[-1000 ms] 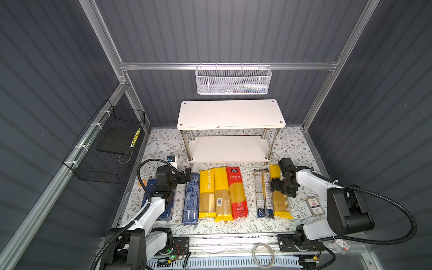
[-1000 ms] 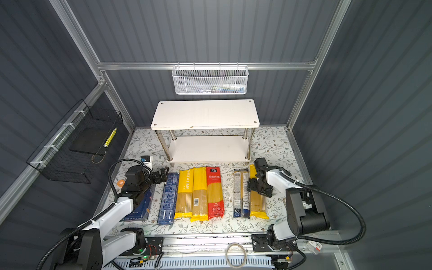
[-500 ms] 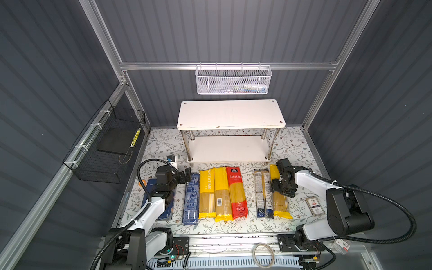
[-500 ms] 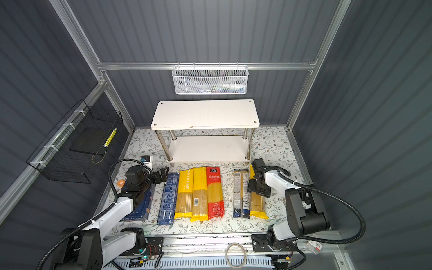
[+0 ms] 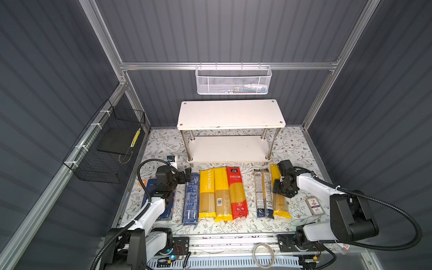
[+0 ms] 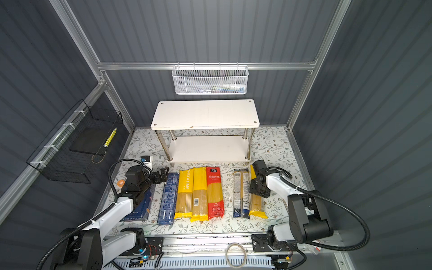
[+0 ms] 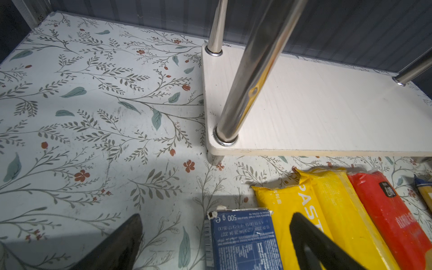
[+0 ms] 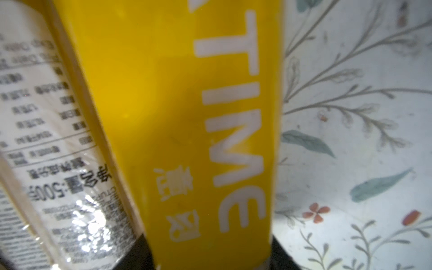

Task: Arrange pasta packages on shelves
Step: Pick up the pasta bag from the middle-right of the table.

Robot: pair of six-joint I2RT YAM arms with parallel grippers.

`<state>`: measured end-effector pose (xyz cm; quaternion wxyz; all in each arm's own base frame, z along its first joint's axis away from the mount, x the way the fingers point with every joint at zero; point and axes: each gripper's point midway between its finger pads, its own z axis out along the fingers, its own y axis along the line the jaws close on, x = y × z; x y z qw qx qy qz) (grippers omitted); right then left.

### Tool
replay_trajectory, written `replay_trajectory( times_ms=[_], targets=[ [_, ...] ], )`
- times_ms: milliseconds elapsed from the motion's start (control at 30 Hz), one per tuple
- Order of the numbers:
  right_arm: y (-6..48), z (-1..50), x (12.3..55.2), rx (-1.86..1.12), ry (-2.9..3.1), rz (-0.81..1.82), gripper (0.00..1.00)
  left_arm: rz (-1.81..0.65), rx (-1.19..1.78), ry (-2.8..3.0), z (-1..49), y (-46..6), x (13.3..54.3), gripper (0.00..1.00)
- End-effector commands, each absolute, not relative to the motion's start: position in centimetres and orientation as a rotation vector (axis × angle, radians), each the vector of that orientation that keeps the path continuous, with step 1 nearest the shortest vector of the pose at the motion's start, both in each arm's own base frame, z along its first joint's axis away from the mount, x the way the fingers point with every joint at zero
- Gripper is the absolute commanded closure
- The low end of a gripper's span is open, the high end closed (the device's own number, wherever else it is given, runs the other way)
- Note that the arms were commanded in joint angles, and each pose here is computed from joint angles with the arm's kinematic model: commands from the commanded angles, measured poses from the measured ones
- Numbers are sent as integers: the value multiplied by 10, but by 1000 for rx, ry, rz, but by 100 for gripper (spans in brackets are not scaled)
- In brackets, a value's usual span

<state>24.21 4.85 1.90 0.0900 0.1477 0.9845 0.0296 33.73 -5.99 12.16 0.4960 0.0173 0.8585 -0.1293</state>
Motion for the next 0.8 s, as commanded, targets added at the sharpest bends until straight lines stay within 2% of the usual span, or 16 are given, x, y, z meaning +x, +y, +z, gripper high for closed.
replay_trajectory(
  times_ms=[0, 67, 233, 367, 700, 767],
  targets=[
    [55, 12, 227, 449, 2974, 137, 51, -318, 73, 2066, 131, -64, 341, 1],
    [54, 11, 225, 449, 2976, 134, 50, -317, 75, 2066, 131, -64, 341, 1],
    [53, 11, 223, 447, 2968, 134, 56, -315, 76, 2070, 130, -64, 341, 1],
    [52, 16, 226, 447, 2941, 129, 65, -314, 74, 2071, 130, -63, 340, 1],
    [50, 32, 236, 437, 2873, 142, 77, -310, 74, 2070, 131, -63, 341, 1],
    [49, 37, 237, 430, 2863, 140, 84, -308, 73, 2068, 131, -62, 341, 1]
  ],
)
